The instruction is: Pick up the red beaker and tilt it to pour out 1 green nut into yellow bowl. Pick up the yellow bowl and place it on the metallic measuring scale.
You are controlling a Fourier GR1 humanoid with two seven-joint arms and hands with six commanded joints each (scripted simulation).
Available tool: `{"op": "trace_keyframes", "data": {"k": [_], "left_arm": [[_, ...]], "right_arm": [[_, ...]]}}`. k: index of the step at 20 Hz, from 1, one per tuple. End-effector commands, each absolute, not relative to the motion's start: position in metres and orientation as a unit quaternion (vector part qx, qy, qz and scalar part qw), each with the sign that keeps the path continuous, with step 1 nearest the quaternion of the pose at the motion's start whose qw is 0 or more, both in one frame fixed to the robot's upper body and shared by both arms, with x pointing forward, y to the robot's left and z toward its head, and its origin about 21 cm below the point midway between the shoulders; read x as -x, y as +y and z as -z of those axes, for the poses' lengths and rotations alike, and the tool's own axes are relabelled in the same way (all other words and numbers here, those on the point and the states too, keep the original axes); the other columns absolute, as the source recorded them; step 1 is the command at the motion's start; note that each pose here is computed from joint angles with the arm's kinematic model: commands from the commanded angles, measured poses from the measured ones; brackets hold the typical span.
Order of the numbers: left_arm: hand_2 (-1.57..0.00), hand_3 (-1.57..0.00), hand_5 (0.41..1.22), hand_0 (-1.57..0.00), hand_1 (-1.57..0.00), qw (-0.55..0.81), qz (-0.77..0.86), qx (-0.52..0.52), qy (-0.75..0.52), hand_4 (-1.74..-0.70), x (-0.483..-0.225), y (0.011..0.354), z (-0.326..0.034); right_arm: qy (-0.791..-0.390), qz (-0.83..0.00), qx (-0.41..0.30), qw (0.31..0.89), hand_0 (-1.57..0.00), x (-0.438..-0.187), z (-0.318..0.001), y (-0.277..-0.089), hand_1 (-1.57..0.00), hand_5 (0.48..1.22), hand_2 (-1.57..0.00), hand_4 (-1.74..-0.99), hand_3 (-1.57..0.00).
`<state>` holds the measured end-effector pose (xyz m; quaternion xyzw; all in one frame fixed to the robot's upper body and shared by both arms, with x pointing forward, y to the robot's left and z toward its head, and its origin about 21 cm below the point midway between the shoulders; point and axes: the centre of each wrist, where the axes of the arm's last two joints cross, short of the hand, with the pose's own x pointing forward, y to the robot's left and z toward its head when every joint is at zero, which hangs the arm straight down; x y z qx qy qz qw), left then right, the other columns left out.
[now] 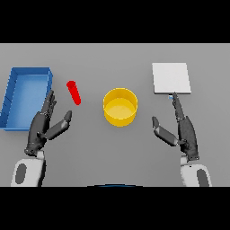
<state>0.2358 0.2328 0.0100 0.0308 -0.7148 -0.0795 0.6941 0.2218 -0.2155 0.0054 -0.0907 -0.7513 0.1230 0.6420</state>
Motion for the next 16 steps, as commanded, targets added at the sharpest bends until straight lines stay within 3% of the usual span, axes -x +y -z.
{"op": "trace_keyframes", "data": {"k": [1, 6, 11, 16], "left_arm": [[0.00, 0.00, 0.658, 0.00, 0.00, 0.699, 0.088, -0.031, -0.709, -1.22, -0.234, 0.229, -0.010], [0.00, 0.00, 0.679, 0.00, 0.00, 0.704, 0.112, -0.034, -0.700, -1.25, -0.239, 0.222, -0.011], [0.00, 0.00, 0.732, 0.00, 0.00, 0.714, 0.114, -0.022, -0.690, -1.37, -0.274, 0.222, -0.005], [0.00, 0.00, 0.733, 0.00, 0.00, 0.724, 0.119, -0.038, -0.678, -1.37, -0.300, 0.219, 0.007]], "right_arm": [[-0.747, -0.129, 0.097, 0.645, 0.00, -0.223, -0.008, -0.215, 0.00, 0.678, 0.00, -1.235, 0.00], [-0.745, -0.128, 0.084, 0.649, 0.00, -0.221, -0.010, -0.214, 0.00, 0.682, 0.00, -1.254, 0.00], [-0.752, -0.113, 0.064, 0.647, 0.00, -0.218, -0.009, -0.215, 0.00, 0.677, 0.00, -1.296, 0.00], [-0.750, -0.107, 0.062, 0.649, 0.00, -0.221, -0.011, -0.216, 0.00, 0.685, 0.00, -1.329, 0.00]]}}
